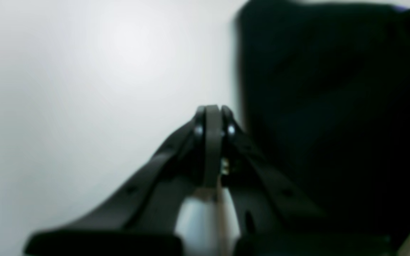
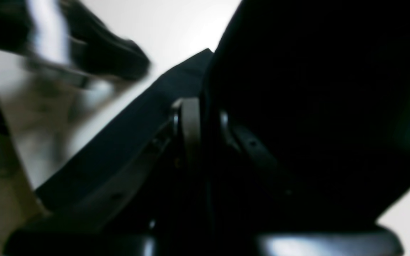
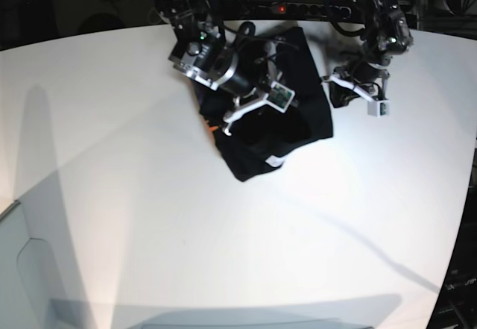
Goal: Fold the T-shirt properly
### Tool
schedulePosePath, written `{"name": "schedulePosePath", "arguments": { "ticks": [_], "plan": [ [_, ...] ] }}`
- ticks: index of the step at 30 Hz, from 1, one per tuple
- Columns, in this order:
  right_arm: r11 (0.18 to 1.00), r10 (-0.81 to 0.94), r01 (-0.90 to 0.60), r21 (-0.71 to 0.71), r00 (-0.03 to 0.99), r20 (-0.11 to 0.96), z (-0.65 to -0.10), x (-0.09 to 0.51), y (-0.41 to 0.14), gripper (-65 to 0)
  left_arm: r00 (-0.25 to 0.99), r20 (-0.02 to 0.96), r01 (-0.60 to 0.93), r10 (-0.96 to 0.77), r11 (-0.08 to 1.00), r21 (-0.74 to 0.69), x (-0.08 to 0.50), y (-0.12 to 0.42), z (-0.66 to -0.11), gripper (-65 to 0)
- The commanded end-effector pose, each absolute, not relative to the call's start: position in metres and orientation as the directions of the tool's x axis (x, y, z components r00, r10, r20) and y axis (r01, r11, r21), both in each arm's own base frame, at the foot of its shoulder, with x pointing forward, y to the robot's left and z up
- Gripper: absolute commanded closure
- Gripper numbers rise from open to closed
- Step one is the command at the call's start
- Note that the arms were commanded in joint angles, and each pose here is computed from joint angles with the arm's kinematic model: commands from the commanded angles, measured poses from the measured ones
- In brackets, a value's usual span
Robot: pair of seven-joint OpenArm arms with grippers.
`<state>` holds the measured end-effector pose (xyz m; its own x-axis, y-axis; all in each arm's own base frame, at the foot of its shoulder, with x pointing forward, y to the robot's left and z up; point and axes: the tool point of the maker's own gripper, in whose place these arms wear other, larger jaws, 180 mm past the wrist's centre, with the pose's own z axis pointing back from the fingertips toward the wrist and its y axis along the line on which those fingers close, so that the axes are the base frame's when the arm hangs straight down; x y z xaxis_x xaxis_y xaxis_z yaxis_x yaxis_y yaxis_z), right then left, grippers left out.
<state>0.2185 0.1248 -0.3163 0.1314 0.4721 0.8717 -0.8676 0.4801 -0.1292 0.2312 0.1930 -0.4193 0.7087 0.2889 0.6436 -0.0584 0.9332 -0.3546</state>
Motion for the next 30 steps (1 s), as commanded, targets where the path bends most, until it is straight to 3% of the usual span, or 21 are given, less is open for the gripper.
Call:
{"name": "schedulePosePath", "arguments": {
  "ticks": [1, 13, 30],
  "plan": [
    [0.472, 0.412, -0.873, -0.122, 0.096, 0.906, -0.298, 0.219, 0.136, 0.0, 0.72, 0.636, -0.05, 0.276, 0.936, -0.35, 0.232, 0.193, -0.422, -0.9],
    [0.294, 0.421, -0.947, -0.131, 0.006, 0.907, -0.298, 0.192, 0.193, 0.0, 0.734, 0.617, -0.054, 0.283, 0.93, -0.362, 0.232, 0.19, -0.43, 0.0],
    [0.283, 0.457, -0.938, -0.199, -0.05, 0.888, -0.298, 0.214, 0.187, 0.0, 0.673, 0.715, -0.014, 0.192, 0.969, -0.246, 0.22, 0.213, -0.381, 0.0]
  ]
}}
